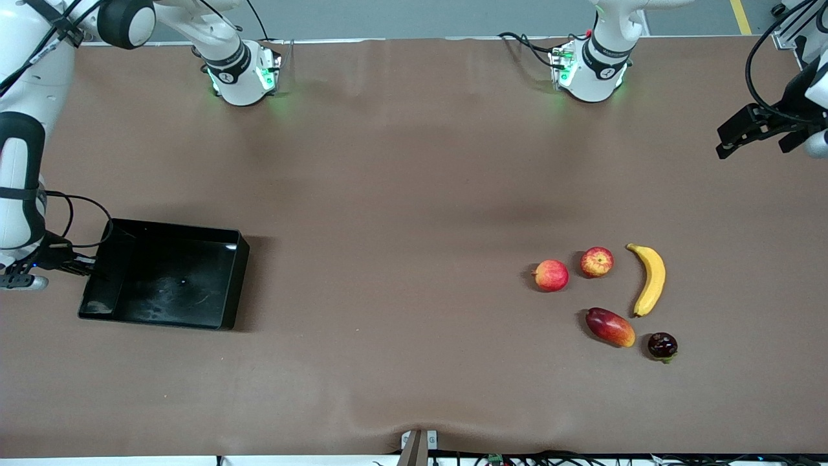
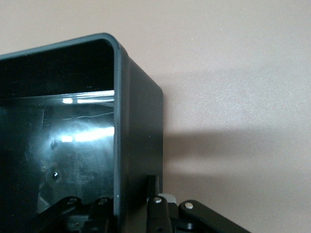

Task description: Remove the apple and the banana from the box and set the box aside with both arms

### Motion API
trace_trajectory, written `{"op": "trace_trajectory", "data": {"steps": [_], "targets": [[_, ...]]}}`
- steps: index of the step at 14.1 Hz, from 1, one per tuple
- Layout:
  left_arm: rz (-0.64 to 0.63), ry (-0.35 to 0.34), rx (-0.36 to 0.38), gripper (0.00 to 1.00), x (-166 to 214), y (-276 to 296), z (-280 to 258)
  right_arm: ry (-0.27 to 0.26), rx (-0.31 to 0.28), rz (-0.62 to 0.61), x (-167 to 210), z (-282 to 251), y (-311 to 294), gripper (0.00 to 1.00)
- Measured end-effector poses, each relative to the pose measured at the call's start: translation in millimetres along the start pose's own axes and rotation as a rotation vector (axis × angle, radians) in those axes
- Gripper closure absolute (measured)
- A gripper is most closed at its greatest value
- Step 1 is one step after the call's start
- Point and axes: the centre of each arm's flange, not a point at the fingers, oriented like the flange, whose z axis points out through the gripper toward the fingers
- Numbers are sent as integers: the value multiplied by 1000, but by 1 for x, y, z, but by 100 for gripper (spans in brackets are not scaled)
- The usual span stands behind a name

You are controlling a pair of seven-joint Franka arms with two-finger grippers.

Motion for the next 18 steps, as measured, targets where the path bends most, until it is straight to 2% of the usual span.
{"op": "trace_trajectory", "data": {"steps": [4, 5, 10, 13, 16, 18], "targets": [[6, -2, 0, 0, -1, 3, 0, 8, -13, -10, 7, 0, 0, 89], [6, -2, 0, 0, -1, 3, 0, 12, -15, -16, 11, -1, -1, 83], [-3, 0, 0, 0, 0, -2, -1, 55, -24, -81, 40, -23, -14, 32], [-7, -2, 0, 0, 1, -4, 0, 48, -20, -158, 64, -47, -29, 1], [-7, -11, 1, 0, 2, -4, 3, 21, -14, -221, 87, -78, -48, 0], [-7, -20, 2, 0, 3, -4, 5, -16, 7, -209, 95, -89, -62, 0]]}}
